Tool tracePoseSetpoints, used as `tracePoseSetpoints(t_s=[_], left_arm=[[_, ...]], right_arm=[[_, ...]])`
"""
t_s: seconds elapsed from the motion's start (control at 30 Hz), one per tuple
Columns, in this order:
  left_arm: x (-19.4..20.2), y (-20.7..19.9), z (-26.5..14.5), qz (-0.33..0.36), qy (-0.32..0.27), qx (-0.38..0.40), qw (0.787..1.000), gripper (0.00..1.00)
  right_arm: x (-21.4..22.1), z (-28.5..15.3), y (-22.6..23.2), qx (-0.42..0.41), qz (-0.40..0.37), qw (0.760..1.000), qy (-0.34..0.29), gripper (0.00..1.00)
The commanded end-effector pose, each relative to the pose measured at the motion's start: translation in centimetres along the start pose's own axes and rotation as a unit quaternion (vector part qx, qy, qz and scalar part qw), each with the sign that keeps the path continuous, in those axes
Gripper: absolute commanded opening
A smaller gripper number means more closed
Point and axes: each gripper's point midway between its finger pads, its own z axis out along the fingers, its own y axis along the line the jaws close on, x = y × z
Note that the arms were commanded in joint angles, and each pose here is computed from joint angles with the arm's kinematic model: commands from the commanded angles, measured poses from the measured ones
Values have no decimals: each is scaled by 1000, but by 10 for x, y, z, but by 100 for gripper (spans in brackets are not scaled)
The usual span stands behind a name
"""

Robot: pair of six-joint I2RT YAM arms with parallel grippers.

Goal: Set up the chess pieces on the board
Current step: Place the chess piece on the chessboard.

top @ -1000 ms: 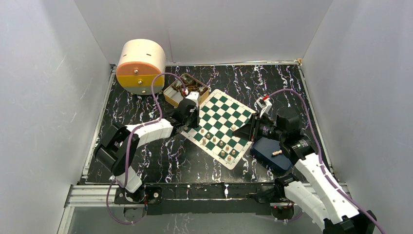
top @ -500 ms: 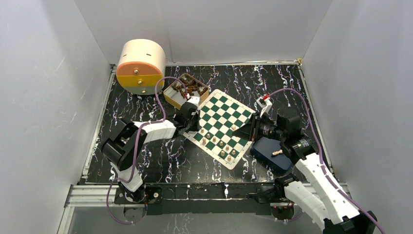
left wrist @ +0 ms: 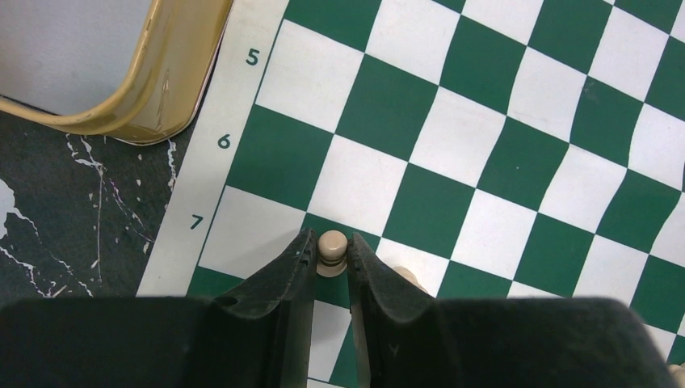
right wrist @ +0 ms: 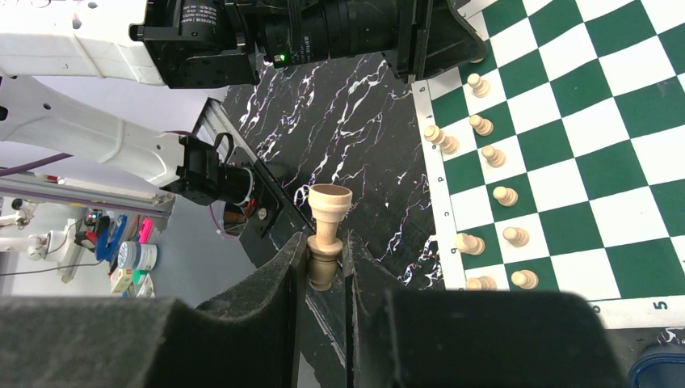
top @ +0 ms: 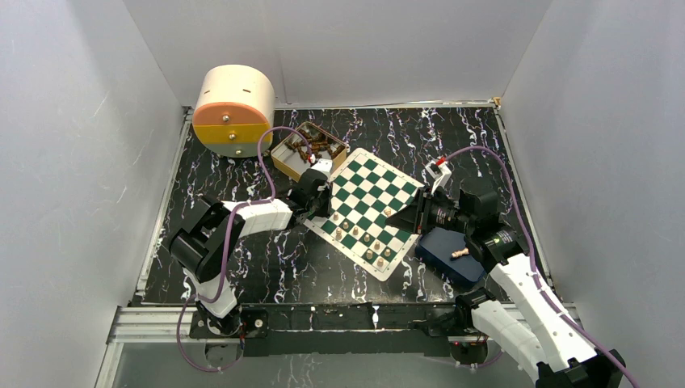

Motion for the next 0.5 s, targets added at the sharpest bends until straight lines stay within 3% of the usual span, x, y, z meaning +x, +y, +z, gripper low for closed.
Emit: tracePoseSetpoints(t_s=[0.0,0.47], left_arm=[[-5,1,2,5,-12,-4,1000,19],[-2,2,3,5,-7,-7,1000,29]], right_arm=[[-18,-3,14,-16,-32,999,-24,25],[-16,1,9,-13,-30,999,-22,25]])
